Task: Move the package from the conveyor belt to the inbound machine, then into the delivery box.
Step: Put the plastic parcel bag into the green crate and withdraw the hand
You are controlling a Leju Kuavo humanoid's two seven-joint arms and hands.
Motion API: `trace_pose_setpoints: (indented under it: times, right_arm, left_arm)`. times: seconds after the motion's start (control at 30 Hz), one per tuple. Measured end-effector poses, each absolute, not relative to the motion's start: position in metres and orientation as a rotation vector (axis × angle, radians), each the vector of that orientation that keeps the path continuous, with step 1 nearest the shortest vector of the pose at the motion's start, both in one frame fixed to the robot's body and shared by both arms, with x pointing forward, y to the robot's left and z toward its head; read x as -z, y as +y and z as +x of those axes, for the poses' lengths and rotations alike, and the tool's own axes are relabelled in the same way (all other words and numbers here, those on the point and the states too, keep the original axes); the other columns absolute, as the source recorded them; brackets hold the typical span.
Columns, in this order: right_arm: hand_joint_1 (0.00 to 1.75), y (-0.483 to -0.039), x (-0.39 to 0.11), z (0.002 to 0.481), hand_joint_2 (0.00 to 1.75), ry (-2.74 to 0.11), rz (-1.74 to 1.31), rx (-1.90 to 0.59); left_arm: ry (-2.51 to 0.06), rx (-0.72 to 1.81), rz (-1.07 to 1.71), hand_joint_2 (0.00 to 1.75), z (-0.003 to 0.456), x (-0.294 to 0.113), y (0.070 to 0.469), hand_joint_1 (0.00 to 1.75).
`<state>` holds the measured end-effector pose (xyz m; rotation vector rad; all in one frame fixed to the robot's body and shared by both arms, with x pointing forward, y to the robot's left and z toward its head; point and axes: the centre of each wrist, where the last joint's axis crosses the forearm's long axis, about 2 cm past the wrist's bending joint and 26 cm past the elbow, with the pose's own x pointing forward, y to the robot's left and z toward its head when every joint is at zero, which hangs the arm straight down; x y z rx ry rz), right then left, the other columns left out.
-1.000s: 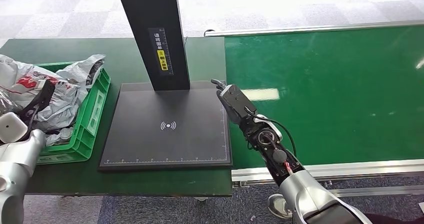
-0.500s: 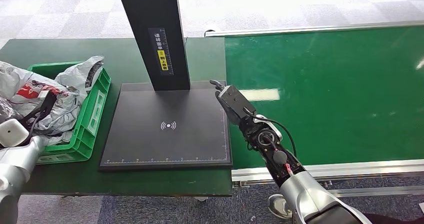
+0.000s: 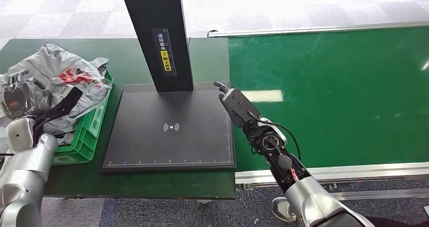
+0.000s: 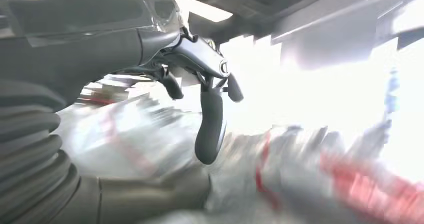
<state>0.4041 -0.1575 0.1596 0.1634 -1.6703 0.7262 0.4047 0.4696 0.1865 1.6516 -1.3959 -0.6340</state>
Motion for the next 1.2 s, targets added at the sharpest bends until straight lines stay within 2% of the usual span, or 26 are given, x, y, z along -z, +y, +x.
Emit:
trace_pose_setpoints:
  times: [0.07, 0.17, 0.3, 0.5, 1.07, 1.2]
  right_arm:
    - [0.00, -0.157, -0.159, 0.404, 0.00, -1.673, 0.167, -0.725]
    - [0.00, -0.157, -0.159, 0.404, 0.00, -1.679, 0.174, -0.725]
    - [0.00, -0.156, -0.158, 0.403, 0.00, -1.687, 0.182, -0.729]
    - [0.00, -0.160, -0.156, 0.403, 0.00, -1.691, 0.180, -0.730]
    - [0.00, -0.168, -0.151, 0.402, 0.00, -1.680, 0.161, -0.747]
    - [0.00, -0.169, -0.150, 0.402, 0.00, -1.679, 0.157, -0.747]
  left_arm:
    - [-1.606, 0.606, 1.673, 1.75, 0.406, -0.205, 0.464, 0.00]
    - [-1.790, 0.463, 1.763, 1.75, 0.397, -0.228, 0.466, 0.00]
    - [-1.864, 0.305, 1.968, 1.75, 0.373, -0.265, 0.471, 0.00]
    - [-1.870, 0.291, 2.185, 1.75, 0.350, -0.303, 0.467, 0.00]
    - [-1.870, 0.223, 2.247, 1.75, 0.340, -0.313, 0.458, 0.00]
    - [-1.912, 0.123, 2.205, 1.75, 0.340, -0.311, 0.458, 0.00]
